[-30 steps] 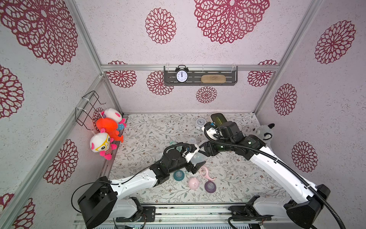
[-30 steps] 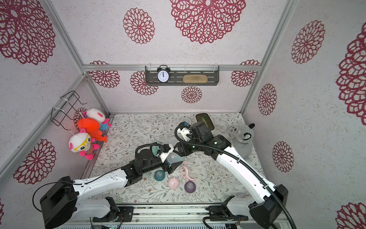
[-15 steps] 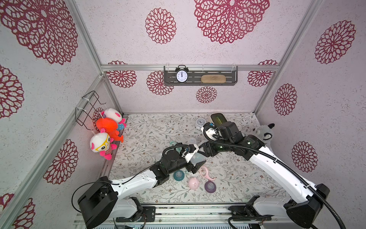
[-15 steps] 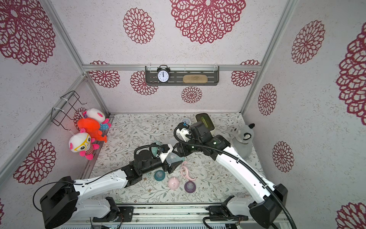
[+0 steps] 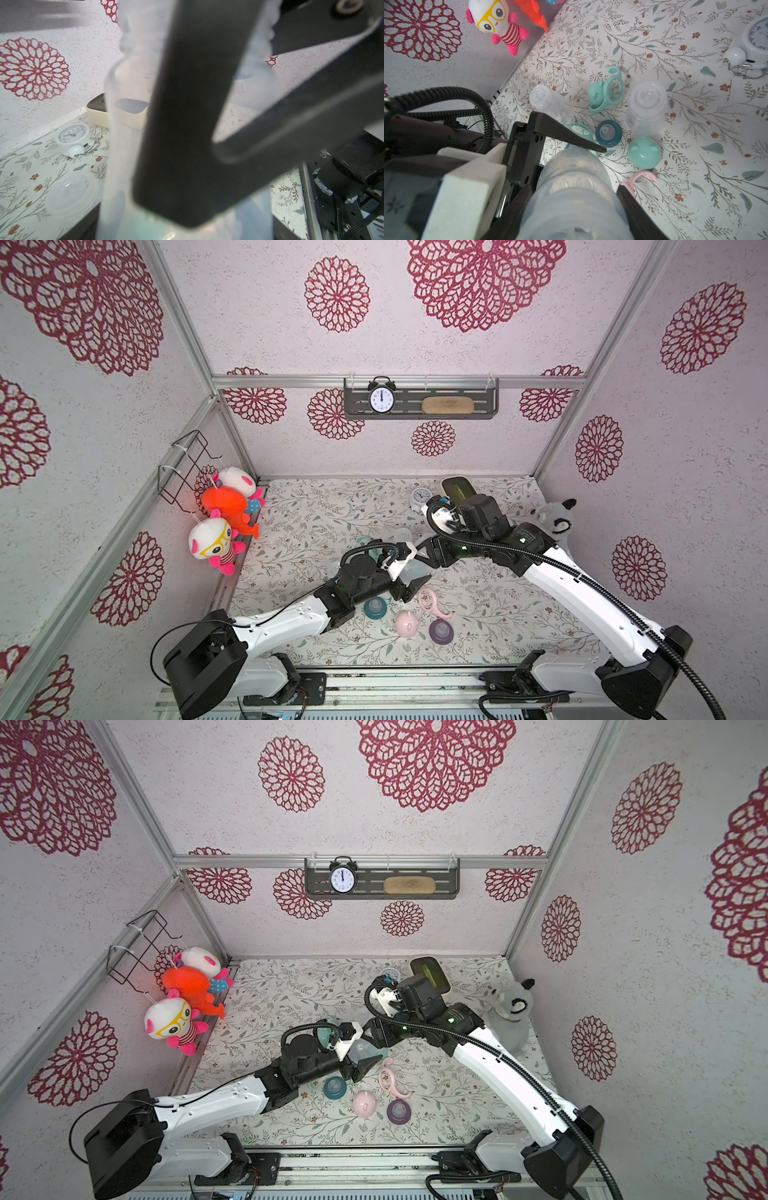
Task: Assemble the baby bottles
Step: Pick up the baby bottle from the center of the board, then move the handle to the center of the board.
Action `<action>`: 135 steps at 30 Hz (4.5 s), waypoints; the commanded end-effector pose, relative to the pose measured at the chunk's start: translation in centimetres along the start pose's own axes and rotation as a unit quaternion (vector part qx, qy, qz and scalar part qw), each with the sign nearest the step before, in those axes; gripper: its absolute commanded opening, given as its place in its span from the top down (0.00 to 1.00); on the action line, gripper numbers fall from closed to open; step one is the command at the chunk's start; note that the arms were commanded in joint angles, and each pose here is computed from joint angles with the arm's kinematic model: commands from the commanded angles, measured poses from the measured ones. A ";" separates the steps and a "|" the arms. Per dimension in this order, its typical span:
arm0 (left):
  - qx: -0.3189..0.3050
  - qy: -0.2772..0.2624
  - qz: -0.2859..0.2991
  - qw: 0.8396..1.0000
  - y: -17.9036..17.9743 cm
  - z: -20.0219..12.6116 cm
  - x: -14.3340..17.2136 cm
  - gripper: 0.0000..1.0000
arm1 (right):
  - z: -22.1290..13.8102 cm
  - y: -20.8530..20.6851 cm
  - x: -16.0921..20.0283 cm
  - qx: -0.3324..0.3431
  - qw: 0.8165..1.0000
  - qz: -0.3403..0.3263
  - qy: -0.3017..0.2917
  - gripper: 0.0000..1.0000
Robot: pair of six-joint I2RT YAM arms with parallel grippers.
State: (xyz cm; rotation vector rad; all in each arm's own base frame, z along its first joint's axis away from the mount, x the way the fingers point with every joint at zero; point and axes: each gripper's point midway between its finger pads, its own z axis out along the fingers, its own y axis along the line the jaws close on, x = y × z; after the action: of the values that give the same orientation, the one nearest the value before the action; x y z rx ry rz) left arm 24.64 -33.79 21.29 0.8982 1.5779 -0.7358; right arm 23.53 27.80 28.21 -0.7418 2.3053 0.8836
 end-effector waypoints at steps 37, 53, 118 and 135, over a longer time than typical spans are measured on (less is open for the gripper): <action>-0.067 -0.039 0.005 0.997 4.7 -4.5 -3.4 1.00 | -2.9 -3.5 6.6 0.072 0.996 0.011 -0.051 0.15; -0.058 -0.026 -0.021 0.998 3.7 -7.3 -3.7 1.00 | 6.1 -10.1 13.1 0.124 0.987 0.102 -0.004 0.47; -0.077 -0.018 -0.046 0.996 3.9 -8.3 -1.8 1.00 | 10.2 -22.1 6.4 0.118 0.978 0.165 -0.044 0.63; -0.076 -0.010 -0.046 0.996 3.8 -8.1 -1.4 1.00 | 7.9 -22.0 9.1 0.158 0.973 0.167 -0.025 0.25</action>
State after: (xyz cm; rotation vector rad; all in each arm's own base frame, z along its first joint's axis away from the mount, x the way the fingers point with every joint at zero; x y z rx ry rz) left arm 23.95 -25.26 23.80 0.7190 1.6619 -0.6717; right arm 34.62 17.36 7.12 -0.1919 2.5107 0.6400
